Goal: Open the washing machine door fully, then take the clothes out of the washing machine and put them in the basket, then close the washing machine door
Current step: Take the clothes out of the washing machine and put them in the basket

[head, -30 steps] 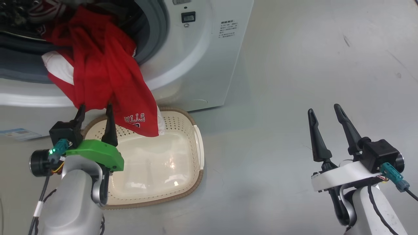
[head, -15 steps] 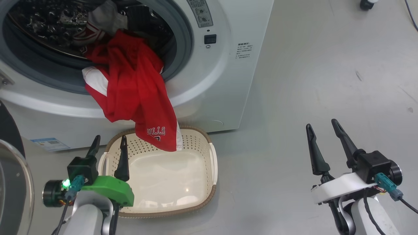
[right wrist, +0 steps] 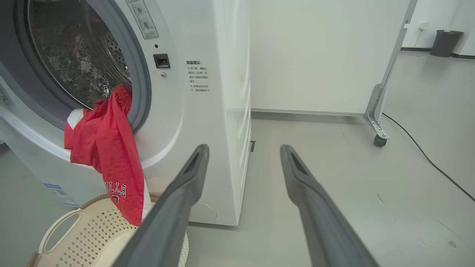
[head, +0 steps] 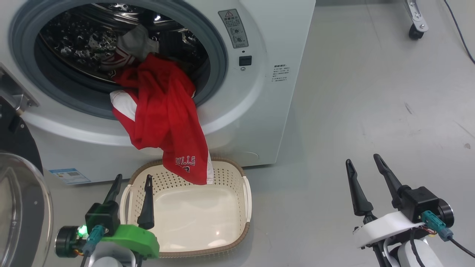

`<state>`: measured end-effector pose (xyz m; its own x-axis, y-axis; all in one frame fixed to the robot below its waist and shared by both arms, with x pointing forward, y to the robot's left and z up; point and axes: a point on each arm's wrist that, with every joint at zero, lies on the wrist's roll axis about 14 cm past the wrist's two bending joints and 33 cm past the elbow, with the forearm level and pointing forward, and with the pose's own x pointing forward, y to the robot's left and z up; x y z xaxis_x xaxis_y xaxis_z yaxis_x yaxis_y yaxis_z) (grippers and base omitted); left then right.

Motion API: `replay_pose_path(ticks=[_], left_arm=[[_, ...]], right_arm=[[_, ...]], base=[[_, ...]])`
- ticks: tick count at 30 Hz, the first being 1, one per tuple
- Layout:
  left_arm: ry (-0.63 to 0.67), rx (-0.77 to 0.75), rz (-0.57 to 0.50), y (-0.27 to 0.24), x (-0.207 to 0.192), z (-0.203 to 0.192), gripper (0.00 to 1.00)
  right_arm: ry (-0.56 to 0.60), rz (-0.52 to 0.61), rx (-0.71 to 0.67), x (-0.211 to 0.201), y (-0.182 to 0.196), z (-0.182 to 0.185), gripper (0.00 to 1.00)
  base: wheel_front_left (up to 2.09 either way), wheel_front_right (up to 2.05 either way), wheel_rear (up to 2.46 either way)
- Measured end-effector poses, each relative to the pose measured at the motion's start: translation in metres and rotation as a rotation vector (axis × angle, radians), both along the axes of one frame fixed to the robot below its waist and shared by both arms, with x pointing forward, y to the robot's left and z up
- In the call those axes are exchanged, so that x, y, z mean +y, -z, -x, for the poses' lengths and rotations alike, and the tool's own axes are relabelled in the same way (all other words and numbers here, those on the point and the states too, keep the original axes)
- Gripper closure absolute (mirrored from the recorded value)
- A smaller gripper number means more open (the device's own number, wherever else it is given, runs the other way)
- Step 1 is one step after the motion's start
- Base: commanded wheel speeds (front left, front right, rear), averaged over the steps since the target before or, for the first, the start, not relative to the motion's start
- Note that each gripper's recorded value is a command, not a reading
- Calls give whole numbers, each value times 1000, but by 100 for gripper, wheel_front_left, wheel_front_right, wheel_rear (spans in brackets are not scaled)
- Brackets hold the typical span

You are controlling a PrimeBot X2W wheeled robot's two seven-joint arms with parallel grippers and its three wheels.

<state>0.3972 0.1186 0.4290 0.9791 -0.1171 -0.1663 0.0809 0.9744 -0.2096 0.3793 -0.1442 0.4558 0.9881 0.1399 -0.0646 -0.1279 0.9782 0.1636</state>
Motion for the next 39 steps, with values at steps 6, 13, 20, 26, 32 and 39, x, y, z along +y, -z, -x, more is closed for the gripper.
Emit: replay_pose_path(ticks=[6, 13, 20, 26, 32, 39], left_arm=[[-5, -14, 3, -5, 0, 8, 0], [-4, -22, 8, -8, -3, 15, 0], [-5, -41, 14, -15, -5, 14, 0], [-1, -41, 19, -15, -7, 17, 0], [-1, -32, 21, -13, -9, 17, 0], [10, 18, 20, -1, -11, 15, 0]], right_arm=[[-2, -1, 0, 1, -1, 6, 0], [-1, -2, -4, 1, -2, 7, 0], [0, -2, -1, 1, -1, 7, 0], [-2, -3, 1, 2, -1, 7, 0], [-8, -6, 7, 4, 1, 8, 0], [-15, -10, 21, 5, 6, 8, 0]], base=[[0, 0, 0], [0, 0, 0], [0, 0, 0], [0, 0, 0], [0, 0, 0], [0, 0, 0]])
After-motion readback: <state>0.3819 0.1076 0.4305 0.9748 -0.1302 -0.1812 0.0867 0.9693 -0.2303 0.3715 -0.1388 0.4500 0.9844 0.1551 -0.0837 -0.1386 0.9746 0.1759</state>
